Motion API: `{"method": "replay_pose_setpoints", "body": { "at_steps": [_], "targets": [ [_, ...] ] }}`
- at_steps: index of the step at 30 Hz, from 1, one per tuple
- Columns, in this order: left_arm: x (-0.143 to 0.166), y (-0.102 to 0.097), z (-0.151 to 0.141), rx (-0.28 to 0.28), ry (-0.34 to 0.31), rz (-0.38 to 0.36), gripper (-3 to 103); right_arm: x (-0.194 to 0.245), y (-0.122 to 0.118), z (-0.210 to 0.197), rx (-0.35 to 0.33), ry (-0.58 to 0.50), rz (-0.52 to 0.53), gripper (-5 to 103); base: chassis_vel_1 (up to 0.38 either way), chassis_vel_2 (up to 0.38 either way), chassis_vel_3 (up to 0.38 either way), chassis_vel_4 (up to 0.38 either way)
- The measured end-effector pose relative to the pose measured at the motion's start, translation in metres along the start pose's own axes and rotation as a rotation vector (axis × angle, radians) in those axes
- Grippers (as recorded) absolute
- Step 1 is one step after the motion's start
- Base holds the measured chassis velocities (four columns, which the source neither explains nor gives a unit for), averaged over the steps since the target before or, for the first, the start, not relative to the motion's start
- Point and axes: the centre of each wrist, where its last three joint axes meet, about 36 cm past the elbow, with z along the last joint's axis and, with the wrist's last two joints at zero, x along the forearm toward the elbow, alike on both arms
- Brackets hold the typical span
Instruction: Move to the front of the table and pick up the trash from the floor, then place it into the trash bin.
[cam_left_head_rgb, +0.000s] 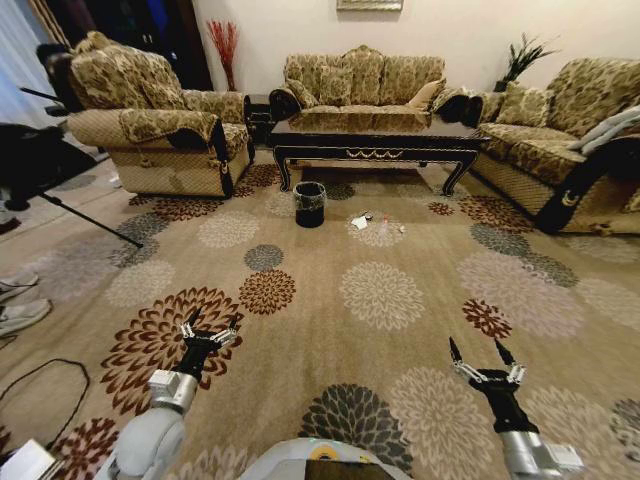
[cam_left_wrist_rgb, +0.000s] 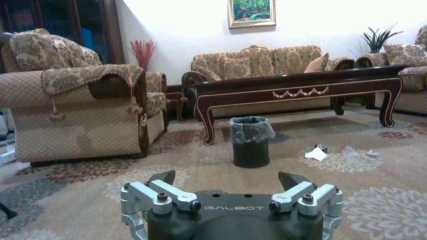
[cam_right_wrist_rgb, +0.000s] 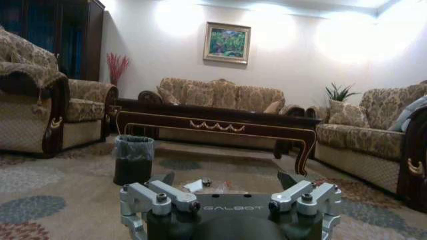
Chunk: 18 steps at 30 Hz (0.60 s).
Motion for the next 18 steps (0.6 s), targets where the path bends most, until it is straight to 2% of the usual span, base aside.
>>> {"method": "replay_pose_setpoints", "body": {
  "at_steps": [18],
  "targets": [
    [-0.0011, -0.0003, -0.0011, -0.001, -0.003, 0.005, 100, -0.0005, -0.0009, -0.0013, 0.003, 0.003, -0.001, 100, 0.0, 0.0, 0.0, 0.0]
  ]
}}
